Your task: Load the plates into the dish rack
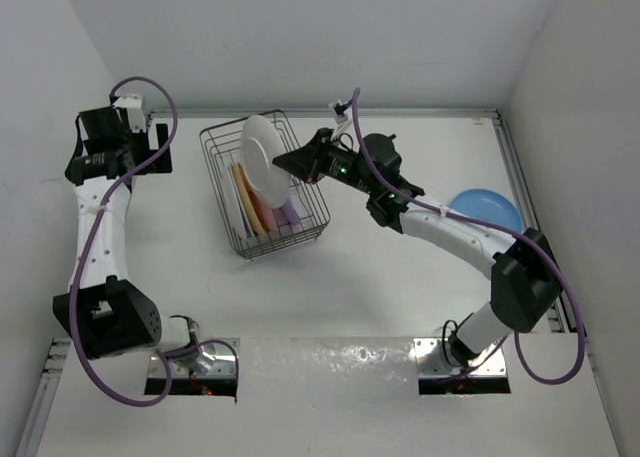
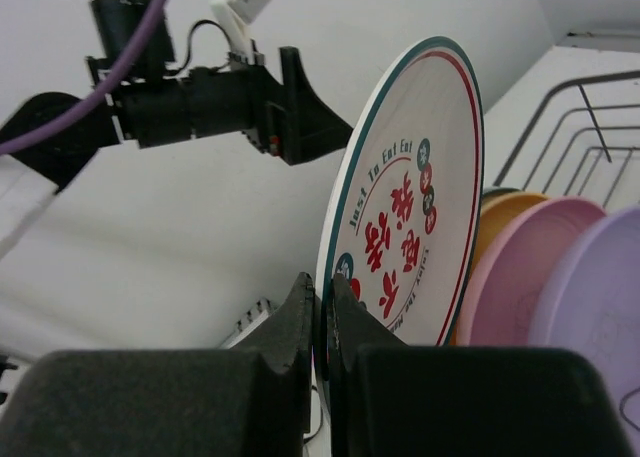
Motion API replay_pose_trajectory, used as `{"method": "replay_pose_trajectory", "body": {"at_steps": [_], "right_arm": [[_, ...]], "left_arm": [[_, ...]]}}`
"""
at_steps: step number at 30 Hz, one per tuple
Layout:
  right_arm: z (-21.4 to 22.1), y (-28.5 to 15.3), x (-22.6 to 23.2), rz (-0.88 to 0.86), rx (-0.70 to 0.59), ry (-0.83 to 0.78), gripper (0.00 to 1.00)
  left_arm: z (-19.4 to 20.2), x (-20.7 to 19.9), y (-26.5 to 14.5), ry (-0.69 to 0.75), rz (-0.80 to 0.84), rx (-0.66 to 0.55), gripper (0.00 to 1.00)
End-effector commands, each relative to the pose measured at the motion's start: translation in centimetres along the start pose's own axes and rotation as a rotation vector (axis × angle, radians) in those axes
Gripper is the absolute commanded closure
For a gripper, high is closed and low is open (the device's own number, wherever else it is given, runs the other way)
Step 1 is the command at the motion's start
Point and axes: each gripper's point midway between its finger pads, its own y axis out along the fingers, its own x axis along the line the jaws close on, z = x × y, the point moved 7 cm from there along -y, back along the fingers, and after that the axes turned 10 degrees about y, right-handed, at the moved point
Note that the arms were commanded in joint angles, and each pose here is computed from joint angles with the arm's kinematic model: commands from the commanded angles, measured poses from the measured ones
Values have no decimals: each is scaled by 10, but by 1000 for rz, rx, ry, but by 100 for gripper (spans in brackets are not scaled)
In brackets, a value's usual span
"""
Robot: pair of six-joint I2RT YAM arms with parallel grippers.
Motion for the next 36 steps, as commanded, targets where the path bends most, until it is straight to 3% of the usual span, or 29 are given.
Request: {"method": "replay_pose_trajectory", "body": {"at_steps": [1,6,18,26,36], "right_arm": [[-21,2,21,-50,-126,-68,100],[-19,3,21,-37,-120,-89,100],[-53,-1,68,-144,-177,-200,100],[-35,9,45,-83,-129,-133,100],[-13,17,25,33,-120,-188,100]], "left_arm": [[-9,3,-11,8,-20,-69,1],[-8,3,-12,12,-23,-68,1],[-6,2,-8,12,-21,-63,1],[-7,2,-9,11,-17,-65,1],[-4,1,-9,10,-15,-58,1]]}}
